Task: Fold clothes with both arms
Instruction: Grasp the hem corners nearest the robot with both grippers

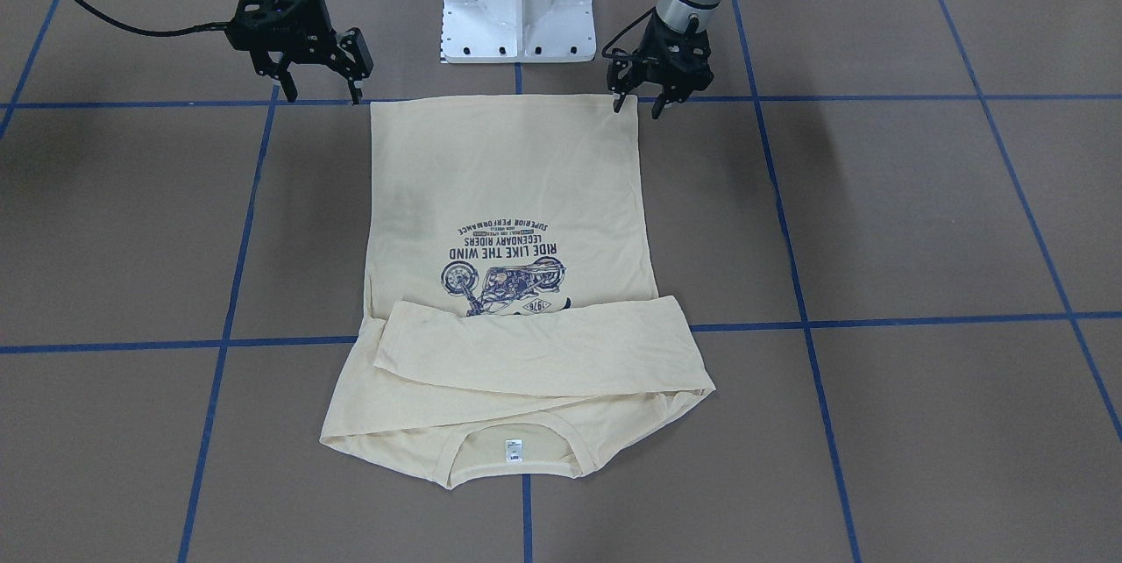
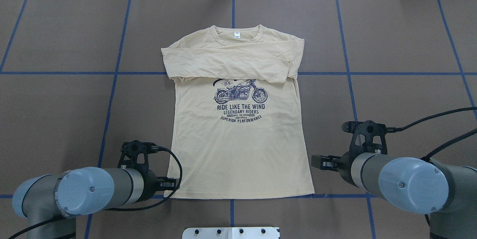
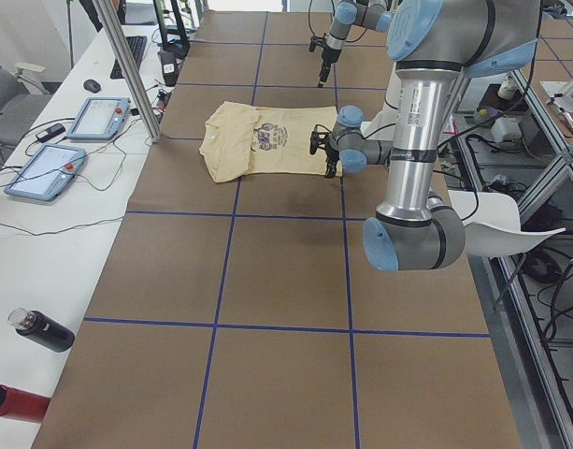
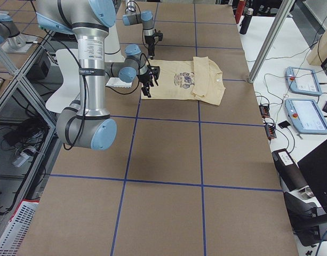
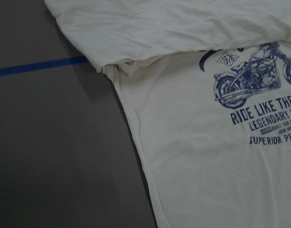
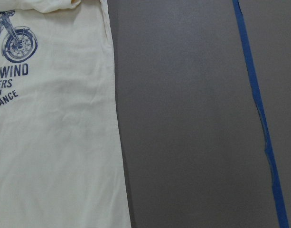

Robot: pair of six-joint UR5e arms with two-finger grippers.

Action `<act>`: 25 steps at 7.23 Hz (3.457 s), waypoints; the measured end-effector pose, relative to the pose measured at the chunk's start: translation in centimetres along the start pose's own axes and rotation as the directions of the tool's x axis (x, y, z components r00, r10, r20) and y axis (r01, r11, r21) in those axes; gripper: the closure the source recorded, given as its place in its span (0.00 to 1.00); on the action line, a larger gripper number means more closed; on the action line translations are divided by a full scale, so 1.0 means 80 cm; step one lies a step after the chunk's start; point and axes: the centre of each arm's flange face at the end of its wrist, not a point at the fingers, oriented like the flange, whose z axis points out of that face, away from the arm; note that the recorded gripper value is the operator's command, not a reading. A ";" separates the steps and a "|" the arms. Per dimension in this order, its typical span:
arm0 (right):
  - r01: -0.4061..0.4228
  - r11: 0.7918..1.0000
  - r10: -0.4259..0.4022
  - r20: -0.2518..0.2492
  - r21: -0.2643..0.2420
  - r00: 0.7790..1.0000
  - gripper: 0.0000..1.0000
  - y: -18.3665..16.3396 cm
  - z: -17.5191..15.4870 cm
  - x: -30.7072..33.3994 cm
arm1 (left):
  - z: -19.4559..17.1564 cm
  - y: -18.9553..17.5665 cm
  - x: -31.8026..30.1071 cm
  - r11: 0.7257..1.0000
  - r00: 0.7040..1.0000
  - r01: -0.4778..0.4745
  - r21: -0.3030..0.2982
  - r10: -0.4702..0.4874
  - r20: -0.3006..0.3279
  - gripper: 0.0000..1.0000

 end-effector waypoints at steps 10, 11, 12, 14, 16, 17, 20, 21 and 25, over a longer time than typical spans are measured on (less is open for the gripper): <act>-0.001 1.000 0.001 -0.018 -0.002 1.000 0.00 0.007 0.011 0.002 | 0.007 0.031 0.003 0.999 1.000 -0.007 -0.041 0.007 0.006 1.00; -0.029 1.000 0.029 -0.021 0.001 0.999 0.01 0.013 0.018 -0.001 | 0.003 0.028 0.005 0.999 1.000 -0.006 -0.037 0.006 0.000 1.00; -0.059 0.998 0.059 -0.023 0.013 0.998 0.02 0.024 0.032 -0.010 | -0.003 0.026 0.007 0.999 1.000 -0.004 -0.033 0.004 -0.008 1.00; -0.066 0.997 0.067 -0.012 0.046 0.998 0.17 0.058 0.051 -0.031 | -0.009 0.024 0.010 1.000 1.000 -0.003 -0.030 0.002 -0.019 1.00; -0.056 0.996 0.057 -0.006 0.072 0.998 0.34 0.102 0.061 -0.040 | -0.011 0.024 0.011 1.000 1.000 -0.003 -0.031 0.002 -0.022 1.00; -0.051 0.996 0.051 -0.002 0.073 0.999 0.38 0.120 0.063 -0.043 | -0.011 0.025 0.011 1.000 1.000 -0.003 -0.031 0.002 -0.022 1.00; -0.031 0.997 0.030 0.022 0.071 0.999 0.44 0.144 0.071 -0.045 | -0.012 0.026 0.012 0.999 1.000 0.015 -0.032 -0.016 -0.024 1.00; -0.016 0.996 0.014 0.017 0.083 1.000 0.46 0.146 0.078 -0.043 | -0.012 0.026 0.013 0.999 0.999 0.020 -0.032 -0.021 -0.024 1.00; 0.019 0.995 -0.019 -0.002 0.103 1.000 0.75 0.139 0.089 -0.038 | -0.012 0.027 0.014 0.999 0.999 0.022 -0.034 -0.023 -0.027 1.00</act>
